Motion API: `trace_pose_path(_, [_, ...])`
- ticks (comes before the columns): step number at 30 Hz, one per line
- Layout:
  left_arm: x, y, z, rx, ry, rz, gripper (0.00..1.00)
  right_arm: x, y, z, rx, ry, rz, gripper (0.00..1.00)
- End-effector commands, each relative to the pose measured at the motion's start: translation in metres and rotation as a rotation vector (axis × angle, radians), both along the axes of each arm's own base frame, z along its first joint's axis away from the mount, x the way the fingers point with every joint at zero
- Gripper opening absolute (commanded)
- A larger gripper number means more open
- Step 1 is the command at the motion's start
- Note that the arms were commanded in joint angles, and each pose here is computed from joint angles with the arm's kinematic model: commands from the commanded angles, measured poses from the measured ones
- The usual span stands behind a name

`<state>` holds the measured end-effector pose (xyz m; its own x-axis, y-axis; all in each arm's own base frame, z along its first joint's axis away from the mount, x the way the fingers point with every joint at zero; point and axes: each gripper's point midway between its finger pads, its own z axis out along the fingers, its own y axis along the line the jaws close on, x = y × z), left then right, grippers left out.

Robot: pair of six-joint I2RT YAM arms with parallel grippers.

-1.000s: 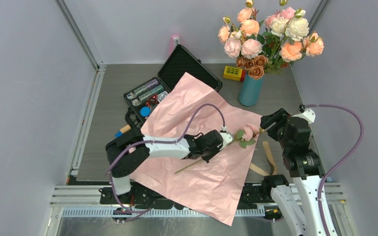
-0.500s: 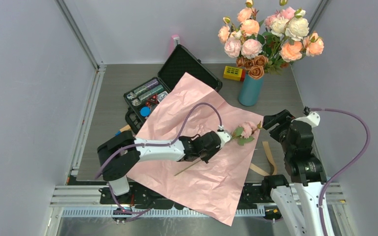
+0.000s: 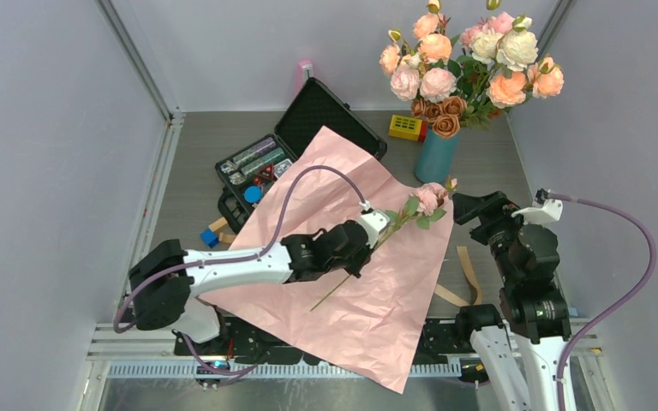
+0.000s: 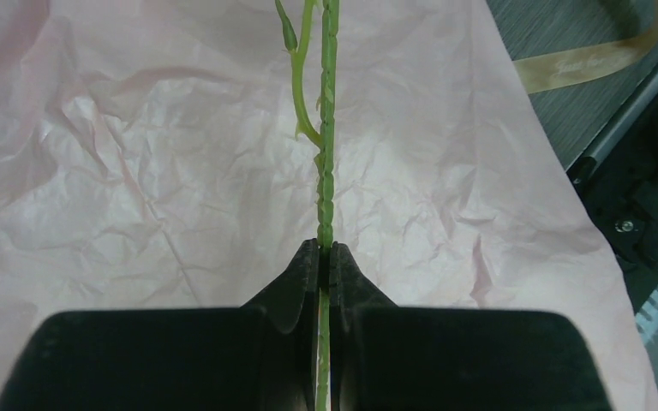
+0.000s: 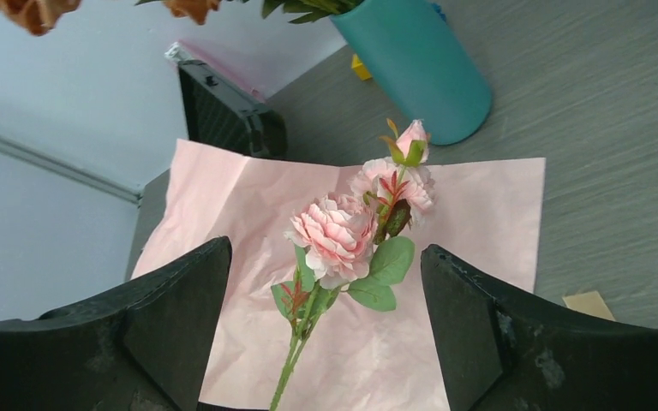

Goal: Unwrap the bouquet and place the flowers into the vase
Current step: Pick up the fake flower from the wrapping paper.

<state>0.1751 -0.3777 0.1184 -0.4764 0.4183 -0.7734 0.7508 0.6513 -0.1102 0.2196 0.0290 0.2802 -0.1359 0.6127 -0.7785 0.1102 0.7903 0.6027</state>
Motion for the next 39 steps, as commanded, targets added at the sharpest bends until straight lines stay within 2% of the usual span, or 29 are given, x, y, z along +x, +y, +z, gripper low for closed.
trace_pose_path(1, [-0.009,-0.005,0.042,-0.182,-0.005,0.001,0.0,-0.004,0.027,0.037,0.039,-0.139,0.15,0.87])
trace_pose_path(9, [-0.024,0.007,0.087,-0.37,0.012,0.002,0.0,-0.012,0.078,0.048,0.143,-0.183,0.439,0.87])
trace_pose_path(18, [-0.038,-0.004,0.113,-0.51,0.067,-0.044,0.0,-0.005,0.108,0.014,0.318,-0.068,0.592,0.84])
trace_pose_path(26, [-0.04,-0.008,0.118,-0.536,0.079,-0.055,0.0,-0.002,0.123,-0.003,0.443,-0.012,0.662,0.74])
trace_pose_path(39, [-0.038,-0.019,0.126,-0.542,0.08,-0.075,0.0,0.003,0.139,-0.006,0.484,-0.019,0.717,0.63])
